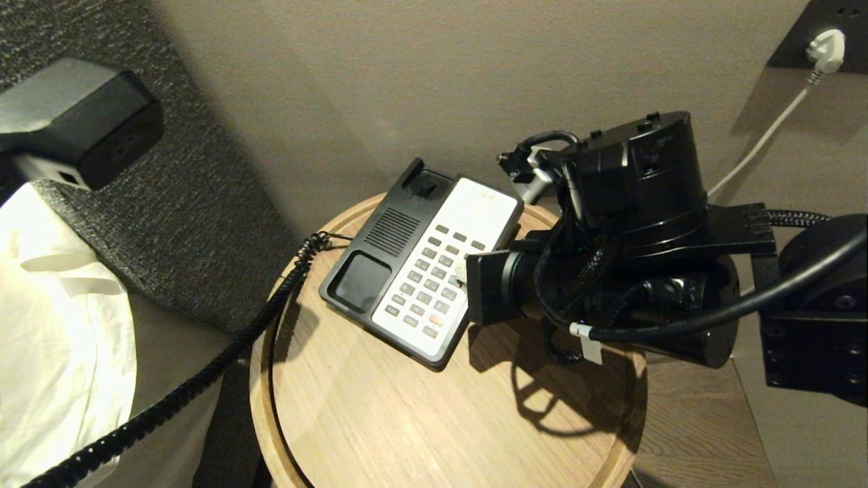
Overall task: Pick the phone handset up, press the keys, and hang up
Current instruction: Dial the number
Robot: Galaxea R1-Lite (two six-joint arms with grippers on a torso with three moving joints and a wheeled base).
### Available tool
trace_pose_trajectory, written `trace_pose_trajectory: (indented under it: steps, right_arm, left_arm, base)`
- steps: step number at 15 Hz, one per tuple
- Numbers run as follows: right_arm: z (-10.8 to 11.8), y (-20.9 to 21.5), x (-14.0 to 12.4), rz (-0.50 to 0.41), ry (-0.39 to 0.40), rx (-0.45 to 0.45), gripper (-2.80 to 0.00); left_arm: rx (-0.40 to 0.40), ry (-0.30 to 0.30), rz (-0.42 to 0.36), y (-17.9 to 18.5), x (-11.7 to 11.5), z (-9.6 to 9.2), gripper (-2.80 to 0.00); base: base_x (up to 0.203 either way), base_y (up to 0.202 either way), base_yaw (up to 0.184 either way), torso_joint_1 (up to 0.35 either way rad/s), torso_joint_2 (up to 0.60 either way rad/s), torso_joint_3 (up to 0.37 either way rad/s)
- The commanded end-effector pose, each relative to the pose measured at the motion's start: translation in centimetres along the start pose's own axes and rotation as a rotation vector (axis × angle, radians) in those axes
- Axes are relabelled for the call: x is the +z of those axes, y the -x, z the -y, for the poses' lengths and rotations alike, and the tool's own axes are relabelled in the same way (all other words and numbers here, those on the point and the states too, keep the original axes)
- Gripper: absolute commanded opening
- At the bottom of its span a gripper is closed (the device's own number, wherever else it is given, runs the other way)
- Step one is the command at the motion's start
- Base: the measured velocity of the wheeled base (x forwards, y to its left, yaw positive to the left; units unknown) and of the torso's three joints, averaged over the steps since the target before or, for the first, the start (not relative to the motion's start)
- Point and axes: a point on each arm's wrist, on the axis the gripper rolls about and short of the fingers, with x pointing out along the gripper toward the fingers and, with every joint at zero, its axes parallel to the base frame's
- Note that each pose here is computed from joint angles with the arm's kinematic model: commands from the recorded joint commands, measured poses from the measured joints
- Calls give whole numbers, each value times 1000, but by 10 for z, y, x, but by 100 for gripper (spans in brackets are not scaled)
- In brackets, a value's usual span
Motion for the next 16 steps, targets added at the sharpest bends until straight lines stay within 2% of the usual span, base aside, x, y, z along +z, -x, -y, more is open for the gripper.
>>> trace_pose_trajectory:
  steps: [1,9,16]
  right_arm:
    - [1,-3,-4,-15,3,-8,-280]
    - [-2,6,8,39,-11,19,-280]
    - [-2,6,7,37,-10,18,-280]
  left_arm:
    - [-1,4,0,0,0,0,-280]
    - [-1,4,0,0,0,0,-280]
    - [-1,4,1,2,-1,-1,-280]
  base:
    - [0,0,0,0,0,0]
    - [0,0,0,0,0,0]
    - [0,0,0,0,0,0]
